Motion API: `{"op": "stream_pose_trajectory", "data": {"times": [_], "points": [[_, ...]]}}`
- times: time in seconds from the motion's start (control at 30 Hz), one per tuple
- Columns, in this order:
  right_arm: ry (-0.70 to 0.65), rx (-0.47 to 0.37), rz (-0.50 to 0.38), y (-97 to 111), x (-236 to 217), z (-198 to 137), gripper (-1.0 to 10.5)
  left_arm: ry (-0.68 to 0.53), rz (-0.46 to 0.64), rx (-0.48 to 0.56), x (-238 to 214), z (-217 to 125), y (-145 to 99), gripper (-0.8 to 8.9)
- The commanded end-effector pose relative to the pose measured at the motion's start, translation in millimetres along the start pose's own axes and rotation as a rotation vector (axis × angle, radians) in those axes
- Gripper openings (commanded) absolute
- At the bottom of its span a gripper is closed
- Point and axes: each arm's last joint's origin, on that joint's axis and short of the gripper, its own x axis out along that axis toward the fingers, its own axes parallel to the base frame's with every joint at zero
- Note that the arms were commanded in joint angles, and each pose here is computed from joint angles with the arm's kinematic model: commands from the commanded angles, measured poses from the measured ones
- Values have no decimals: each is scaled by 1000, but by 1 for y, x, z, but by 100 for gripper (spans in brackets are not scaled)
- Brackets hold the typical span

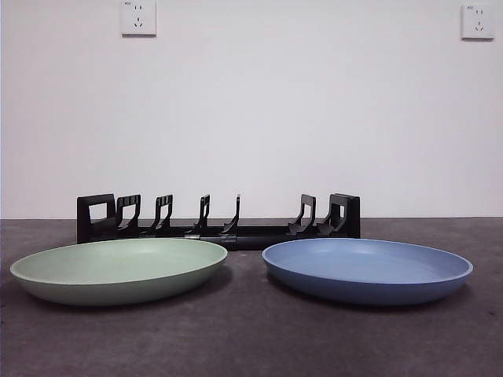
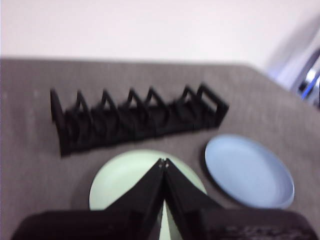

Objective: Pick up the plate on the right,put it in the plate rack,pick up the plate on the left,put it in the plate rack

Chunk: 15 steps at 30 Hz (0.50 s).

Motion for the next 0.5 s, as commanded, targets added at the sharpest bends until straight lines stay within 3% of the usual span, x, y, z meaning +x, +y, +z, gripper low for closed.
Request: {"op": "stream_pose_trajectory", "data": {"times": [0.03,0.27,0.5], "points": [[76,-54,35,3,-2,13,-11,65,-13,82,-4,10,-3,-6],[257,-71,106,6,0,31,-11,134,-87,78,-8,29,-11,-6],[297,-82,108,6,2,33,5,166,-105,68,-2,31,-10,3]]}}
